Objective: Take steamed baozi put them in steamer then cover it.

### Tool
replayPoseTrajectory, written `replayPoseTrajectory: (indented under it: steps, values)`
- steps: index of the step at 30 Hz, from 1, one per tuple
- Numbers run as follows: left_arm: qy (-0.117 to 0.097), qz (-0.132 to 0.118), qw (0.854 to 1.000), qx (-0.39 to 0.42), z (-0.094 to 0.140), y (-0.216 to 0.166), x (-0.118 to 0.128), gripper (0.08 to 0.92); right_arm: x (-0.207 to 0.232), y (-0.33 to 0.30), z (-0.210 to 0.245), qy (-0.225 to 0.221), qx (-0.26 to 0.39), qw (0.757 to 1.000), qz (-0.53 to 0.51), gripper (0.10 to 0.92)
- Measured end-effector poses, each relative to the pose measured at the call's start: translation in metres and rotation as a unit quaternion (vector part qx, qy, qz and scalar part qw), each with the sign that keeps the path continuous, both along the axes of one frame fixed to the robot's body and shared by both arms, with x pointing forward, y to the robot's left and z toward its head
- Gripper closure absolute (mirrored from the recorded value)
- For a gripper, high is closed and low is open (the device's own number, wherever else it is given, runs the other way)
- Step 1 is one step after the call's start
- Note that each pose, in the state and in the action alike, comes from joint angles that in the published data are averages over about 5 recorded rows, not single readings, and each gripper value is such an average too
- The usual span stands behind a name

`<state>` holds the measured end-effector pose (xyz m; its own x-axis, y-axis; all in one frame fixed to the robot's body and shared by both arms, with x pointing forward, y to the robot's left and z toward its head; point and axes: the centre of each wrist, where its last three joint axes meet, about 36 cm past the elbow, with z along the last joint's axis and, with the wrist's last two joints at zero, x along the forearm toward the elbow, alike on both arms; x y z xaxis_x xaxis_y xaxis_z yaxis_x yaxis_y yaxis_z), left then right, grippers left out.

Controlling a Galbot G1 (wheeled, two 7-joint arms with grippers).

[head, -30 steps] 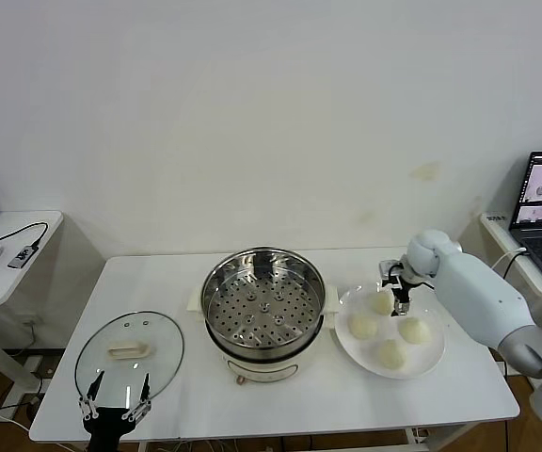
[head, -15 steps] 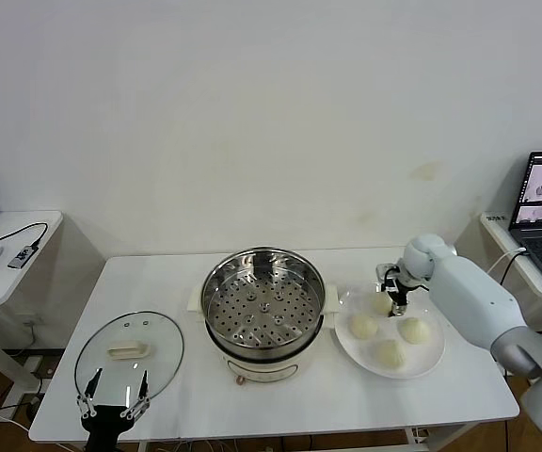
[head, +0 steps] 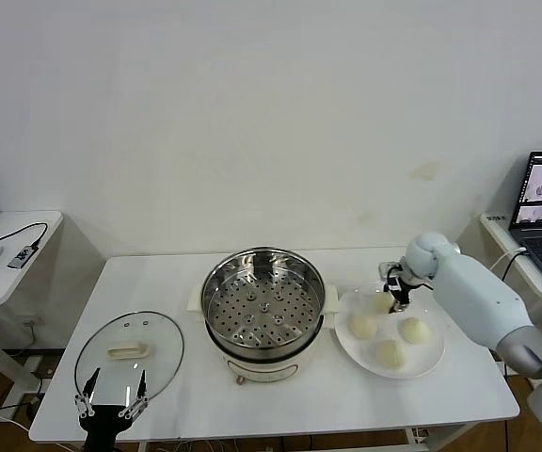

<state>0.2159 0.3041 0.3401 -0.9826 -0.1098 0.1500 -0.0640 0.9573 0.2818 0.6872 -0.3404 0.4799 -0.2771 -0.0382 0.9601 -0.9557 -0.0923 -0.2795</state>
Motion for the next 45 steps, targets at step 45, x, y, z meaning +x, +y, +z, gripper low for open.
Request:
replayPoseTrajectory:
  steps: [45]
  values:
    - [-0.016, -0.002, 0.988, -0.154, 0.005, 0.017, 0.014, 0.177, -0.017, 0.272, 0.147, -0.057, 0.033, 0.89, 0.452, 0.454]
